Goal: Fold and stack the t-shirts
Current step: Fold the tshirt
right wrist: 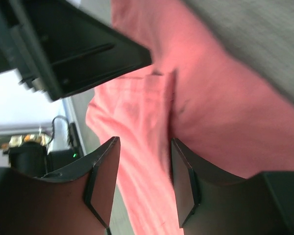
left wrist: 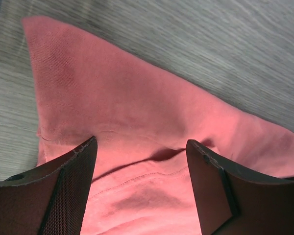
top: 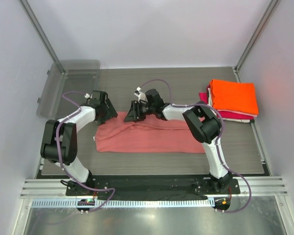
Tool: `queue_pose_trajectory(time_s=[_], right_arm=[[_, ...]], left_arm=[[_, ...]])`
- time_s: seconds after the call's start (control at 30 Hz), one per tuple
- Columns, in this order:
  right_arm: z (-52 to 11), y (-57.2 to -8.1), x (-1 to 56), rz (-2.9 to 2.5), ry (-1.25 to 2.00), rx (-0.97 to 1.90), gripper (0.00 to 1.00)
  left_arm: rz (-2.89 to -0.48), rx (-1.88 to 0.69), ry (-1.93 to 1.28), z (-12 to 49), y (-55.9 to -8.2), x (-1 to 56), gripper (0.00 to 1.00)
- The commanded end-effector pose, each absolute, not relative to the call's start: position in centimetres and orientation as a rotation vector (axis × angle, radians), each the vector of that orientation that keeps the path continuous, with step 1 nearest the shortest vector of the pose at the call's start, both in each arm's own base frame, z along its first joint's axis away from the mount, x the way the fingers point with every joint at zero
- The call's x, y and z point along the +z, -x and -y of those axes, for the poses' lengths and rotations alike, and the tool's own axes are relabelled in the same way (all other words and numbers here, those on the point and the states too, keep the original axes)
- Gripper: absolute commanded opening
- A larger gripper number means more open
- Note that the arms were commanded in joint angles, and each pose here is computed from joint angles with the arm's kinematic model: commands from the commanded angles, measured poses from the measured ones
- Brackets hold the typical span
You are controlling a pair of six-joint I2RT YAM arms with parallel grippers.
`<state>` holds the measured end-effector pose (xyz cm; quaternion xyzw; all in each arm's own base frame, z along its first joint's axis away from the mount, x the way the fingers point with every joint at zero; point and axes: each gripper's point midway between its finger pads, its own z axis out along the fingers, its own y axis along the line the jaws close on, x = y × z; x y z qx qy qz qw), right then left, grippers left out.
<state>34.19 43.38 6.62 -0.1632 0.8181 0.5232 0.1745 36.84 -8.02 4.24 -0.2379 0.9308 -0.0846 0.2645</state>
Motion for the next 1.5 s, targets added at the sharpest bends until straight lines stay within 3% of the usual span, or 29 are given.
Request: queue_pose_trajectory(time_s=[0.0, 0.37, 0.47, 0.67, 0.73, 1.13, 1.33, 1.47], right_arm=[[-43.8, -31.1, 8.1, -2.26, 0.59, 1.62, 0.5], [-38.7, -22.9, 10.3, -2.204, 0.751, 1.724, 0.5], [-38.0, -22.8, 10.3, -2.228, 0.751, 1.659, 0.5], [-39.0, -27.3, 11.6, -2.216, 0.648, 1.474, 0.53], [-39.8, -28.5, 10.9, -2.227, 0.615, 1.468, 0.57], [-46.9, -32.5, 11.3, -2.071, 0.585, 1.649, 0.57], [-48.8, -31.2, 8.5, -2.132, 0.596, 1.679, 0.56], [-48.8, -27.9, 7.4, -2.188, 0.643, 1.691, 0.56]], left_arm=[[-2.516, -0.208, 0.661, 7.9, -37.4, 4.5, 0.74], [-2.528, -0.151, 0.665, 7.2, -36.7, 3.7, 0.74], [-2.485, -0.157, 0.644, 7.0, -36.7, 5.1, 0.74], [-2.411, -0.219, 0.61, 7.6, -35.9, 7.7, 0.74], [-2.388, -0.192, 0.628, 7.1, -36.2, 8.0, 0.75], [-2.562, -0.217, 0.71, 8.9, -37.9, 6.0, 0.77], [-2.687, -0.025, 0.788, 7.4, -37.0, 3.1, 0.74], [-2.706, 0.04, 0.807, 6.9, -36.8, 2.3, 0.73]])
